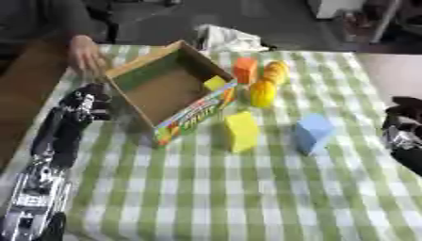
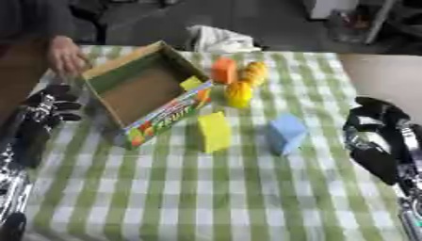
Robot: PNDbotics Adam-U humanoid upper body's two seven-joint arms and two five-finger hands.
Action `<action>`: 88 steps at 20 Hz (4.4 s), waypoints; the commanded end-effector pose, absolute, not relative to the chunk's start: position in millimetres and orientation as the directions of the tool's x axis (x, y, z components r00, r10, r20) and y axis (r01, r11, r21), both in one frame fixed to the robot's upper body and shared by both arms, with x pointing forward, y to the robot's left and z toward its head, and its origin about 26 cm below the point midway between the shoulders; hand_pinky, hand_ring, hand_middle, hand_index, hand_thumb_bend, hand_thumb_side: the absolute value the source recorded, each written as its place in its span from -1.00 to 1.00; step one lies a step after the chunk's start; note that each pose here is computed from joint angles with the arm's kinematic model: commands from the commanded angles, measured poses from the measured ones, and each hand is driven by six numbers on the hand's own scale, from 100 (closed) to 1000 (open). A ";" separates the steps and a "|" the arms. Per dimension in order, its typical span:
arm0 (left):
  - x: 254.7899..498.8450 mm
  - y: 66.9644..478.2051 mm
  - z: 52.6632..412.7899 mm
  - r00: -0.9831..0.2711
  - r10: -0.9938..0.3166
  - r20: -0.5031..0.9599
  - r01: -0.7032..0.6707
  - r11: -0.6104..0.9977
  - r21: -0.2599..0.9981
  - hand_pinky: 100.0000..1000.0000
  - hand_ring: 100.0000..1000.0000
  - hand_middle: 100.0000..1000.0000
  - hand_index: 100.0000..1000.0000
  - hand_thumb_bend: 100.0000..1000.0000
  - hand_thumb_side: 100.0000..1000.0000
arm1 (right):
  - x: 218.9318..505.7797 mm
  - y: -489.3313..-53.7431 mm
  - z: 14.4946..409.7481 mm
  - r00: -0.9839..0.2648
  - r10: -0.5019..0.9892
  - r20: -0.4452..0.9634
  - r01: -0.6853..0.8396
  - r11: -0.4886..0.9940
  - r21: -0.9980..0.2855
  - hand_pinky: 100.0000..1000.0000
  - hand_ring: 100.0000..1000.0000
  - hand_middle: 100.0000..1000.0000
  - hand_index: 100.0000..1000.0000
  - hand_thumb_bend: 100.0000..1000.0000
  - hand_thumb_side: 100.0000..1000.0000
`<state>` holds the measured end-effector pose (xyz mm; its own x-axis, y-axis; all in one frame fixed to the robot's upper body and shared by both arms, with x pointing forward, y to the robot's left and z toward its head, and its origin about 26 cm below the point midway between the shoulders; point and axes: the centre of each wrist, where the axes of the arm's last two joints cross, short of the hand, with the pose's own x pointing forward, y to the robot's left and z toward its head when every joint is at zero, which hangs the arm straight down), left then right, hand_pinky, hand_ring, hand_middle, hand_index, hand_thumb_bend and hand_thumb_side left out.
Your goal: Pick up objects on the table and place them in the box.
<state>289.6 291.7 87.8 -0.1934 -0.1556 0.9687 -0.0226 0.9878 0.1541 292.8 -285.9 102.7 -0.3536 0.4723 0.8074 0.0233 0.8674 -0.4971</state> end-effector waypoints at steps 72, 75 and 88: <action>286.8 290.9 86.1 -0.190 -0.173 0.966 0.016 0.984 0.179 0.22 0.30 0.18 0.51 -0.86 0.33 | 410.0 -286.3 158.9 -0.726 0.688 -0.012 -0.301 -0.333 -0.894 0.93 1.00 0.90 1.00 -0.21 -0.72; 286.9 290.6 85.9 -0.190 -0.172 0.967 0.017 0.984 0.179 0.22 0.30 0.18 0.51 -0.86 0.33 | 411.5 -281.4 160.3 -0.735 0.678 -0.013 -0.286 -0.327 -0.901 0.93 1.00 0.90 1.00 -0.21 -0.72; 287.4 289.1 86.5 -0.194 -0.168 0.967 0.021 0.984 0.175 0.22 0.30 0.18 0.51 -0.86 0.33 | 419.5 -266.8 161.7 -0.749 0.662 -0.024 -0.268 -0.337 -0.903 0.93 1.00 0.90 1.00 -0.24 -0.72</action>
